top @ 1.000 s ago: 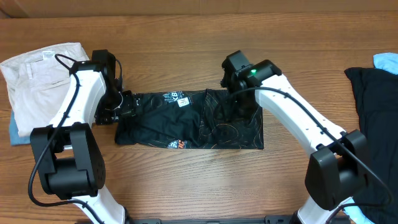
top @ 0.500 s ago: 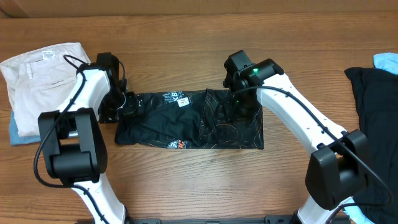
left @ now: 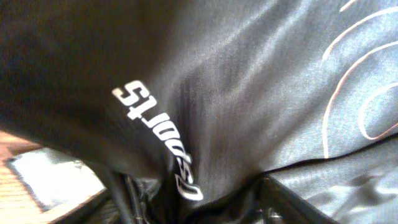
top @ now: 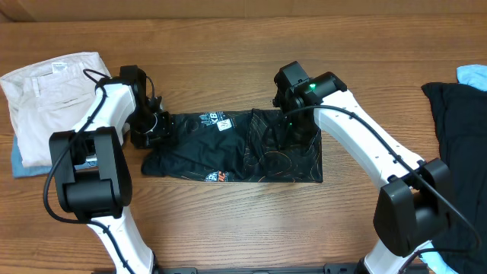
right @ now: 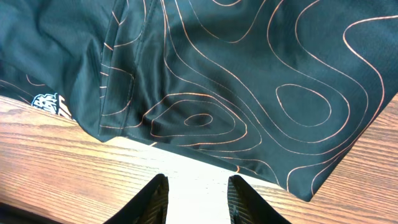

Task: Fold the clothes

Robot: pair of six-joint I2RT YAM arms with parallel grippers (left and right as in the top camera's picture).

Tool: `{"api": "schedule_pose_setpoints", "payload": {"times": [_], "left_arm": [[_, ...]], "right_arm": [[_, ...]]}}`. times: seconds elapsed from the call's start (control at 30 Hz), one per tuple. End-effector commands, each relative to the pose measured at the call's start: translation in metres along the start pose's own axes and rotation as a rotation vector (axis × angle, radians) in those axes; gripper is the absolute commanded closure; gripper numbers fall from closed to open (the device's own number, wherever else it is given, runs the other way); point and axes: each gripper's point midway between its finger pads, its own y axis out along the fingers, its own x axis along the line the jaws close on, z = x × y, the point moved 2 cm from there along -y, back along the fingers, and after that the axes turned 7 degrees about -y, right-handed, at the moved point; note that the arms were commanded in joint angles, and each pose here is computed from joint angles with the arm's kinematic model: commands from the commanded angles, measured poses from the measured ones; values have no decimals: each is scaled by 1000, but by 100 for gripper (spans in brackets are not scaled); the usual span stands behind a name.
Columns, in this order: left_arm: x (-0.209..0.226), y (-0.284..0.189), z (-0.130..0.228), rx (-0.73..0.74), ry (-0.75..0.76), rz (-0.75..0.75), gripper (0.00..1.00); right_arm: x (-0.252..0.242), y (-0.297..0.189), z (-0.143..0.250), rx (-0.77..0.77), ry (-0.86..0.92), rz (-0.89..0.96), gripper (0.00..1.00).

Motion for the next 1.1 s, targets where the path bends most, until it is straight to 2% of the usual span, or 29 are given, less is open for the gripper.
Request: {"api": "schedule_pose_setpoints", "payload": {"times": [0.0, 0.03, 0.17, 0.47, 0.67, 0.9, 1.07], "left_arm": [[-5, 21, 8, 75, 16, 65, 65], [-4, 20, 7, 74, 15, 65, 75], [-1, 12, 5, 56, 8, 57, 96], [28, -69, -16, -120, -77, 85, 96], [30, -121, -20, -207, -91, 99, 96], [-16, -131, 5, -112, -9, 199, 96], [-43, -123, 28, -23, 25, 180, 96]], "right_arm": [[1, -11, -6, -45, -9, 9, 65], [-1, -11, -6, -47, -8, 23, 65], [-16, -13, -9, -59, 14, 94, 61], [-69, -23, -17, -97, 142, 118, 58], [-90, -17, -16, -88, 146, 123, 58], [-93, -1, -16, -76, 146, 118, 58], [-95, 11, -10, -61, 148, 118, 58]]}}
